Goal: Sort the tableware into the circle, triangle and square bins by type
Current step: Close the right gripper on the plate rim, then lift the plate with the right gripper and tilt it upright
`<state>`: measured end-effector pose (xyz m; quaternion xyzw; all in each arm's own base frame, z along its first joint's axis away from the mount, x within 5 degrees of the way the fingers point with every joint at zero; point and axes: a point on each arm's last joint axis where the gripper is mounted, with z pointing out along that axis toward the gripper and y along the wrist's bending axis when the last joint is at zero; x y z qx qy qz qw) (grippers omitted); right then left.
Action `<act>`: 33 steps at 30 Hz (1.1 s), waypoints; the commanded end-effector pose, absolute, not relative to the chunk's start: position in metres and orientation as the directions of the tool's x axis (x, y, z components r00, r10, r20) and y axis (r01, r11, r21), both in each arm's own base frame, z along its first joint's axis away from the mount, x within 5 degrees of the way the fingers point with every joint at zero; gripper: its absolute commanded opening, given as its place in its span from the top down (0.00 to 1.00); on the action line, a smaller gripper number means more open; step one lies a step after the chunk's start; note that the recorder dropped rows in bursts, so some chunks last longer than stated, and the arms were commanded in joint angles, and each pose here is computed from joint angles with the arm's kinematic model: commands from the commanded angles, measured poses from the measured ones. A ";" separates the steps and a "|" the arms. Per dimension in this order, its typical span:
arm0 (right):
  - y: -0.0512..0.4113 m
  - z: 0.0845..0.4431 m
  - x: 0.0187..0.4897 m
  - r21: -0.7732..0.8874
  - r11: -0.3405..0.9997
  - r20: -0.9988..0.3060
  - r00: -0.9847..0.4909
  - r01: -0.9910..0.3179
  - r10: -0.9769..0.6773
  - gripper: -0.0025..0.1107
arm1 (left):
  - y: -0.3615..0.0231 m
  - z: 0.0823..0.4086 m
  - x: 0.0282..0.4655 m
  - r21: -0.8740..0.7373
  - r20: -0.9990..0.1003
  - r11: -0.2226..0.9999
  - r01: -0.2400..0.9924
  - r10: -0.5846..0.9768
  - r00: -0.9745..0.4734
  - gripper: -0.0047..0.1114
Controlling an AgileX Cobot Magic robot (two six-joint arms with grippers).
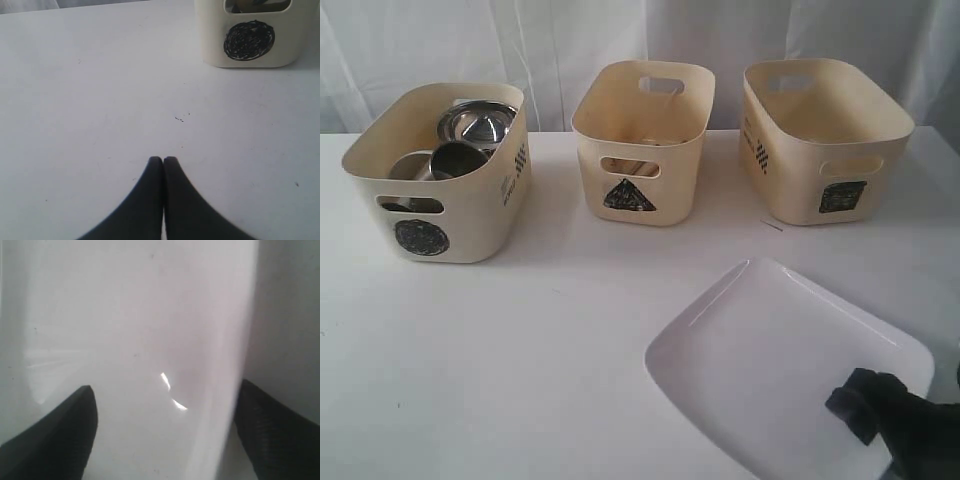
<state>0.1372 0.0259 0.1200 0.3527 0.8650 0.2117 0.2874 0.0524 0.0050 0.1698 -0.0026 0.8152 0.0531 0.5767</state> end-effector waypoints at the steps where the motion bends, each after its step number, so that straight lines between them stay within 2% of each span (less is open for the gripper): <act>1: 0.027 0.109 0.137 0.538 0.667 -0.316 -0.610 0.516 0.726 0.39 | 0.005 0.168 0.052 0.074 -0.940 0.995 -0.067 0.047 -0.338 0.96; 5: 0.028 0.109 0.139 0.553 0.663 -0.318 -0.608 0.505 0.728 0.57 | 0.005 0.168 0.052 0.074 -0.940 0.995 -0.067 0.047 -0.338 0.96; 11: 0.030 0.113 0.144 0.609 0.648 -0.340 -0.588 0.456 0.734 0.97 | 0.005 0.168 0.052 0.074 -0.940 0.995 -0.067 0.047 -0.338 0.96; 22: 0.042 0.138 0.149 0.761 0.594 -0.374 -0.571 0.261 0.730 0.98 | 0.005 0.168 0.052 0.074 -0.940 0.995 -0.067 0.047 -0.338 0.96; 33: 0.035 0.164 0.143 0.726 0.675 -0.544 -0.492 0.130 0.680 0.98 | 0.005 0.168 0.052 0.074 -0.940 0.995 -0.067 0.047 -0.338 0.96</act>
